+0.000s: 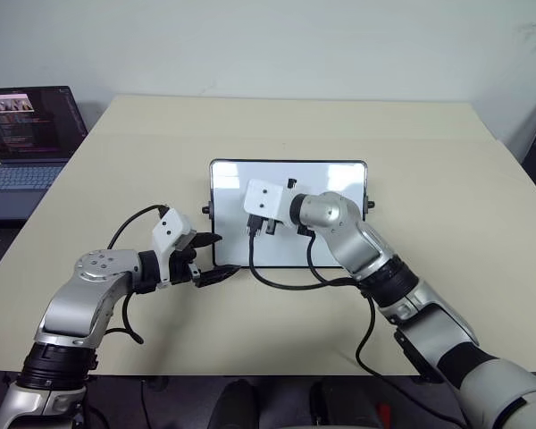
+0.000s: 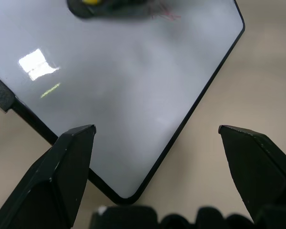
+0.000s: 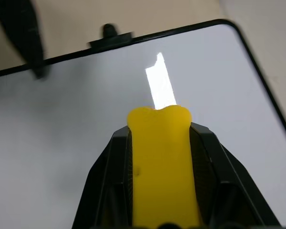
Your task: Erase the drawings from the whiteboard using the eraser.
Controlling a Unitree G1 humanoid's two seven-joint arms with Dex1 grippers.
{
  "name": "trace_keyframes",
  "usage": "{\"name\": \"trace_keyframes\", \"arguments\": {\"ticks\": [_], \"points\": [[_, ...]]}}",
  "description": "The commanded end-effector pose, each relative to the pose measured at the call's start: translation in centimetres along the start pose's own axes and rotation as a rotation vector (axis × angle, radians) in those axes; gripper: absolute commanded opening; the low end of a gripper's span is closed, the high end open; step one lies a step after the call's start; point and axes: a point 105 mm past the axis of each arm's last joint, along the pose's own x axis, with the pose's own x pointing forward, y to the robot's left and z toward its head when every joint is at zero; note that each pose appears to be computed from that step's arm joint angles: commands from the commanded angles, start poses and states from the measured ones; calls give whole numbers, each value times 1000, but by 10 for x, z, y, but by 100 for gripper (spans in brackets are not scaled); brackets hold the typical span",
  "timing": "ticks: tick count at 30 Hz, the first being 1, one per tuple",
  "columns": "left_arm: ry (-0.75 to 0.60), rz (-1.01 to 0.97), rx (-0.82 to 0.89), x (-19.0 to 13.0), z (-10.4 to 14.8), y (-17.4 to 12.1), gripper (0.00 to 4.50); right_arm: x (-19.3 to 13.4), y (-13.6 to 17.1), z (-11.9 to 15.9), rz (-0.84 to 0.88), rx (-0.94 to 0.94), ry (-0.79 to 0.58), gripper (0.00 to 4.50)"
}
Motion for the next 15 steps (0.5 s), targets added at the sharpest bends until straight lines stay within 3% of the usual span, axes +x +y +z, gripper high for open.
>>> {"name": "trace_keyframes", "arguments": {"ticks": [1, 5, 10, 15], "points": [[-18, -16, 38, 0, 9, -2, 450, -4, 11, -30, 49, 9, 112, 127], [-18, -20, 40, 1, 9, -3, 450, -5, 0, -20, -9, 14, 66, 127], [-20, -27, 39, 1, 10, -5, 450, -21, -21, 4, -84, 199, -73, 127], [-31, -39, 36, 0, 12, -10, 450, -77, -20, 22, -97, 382, -222, 127]]}}
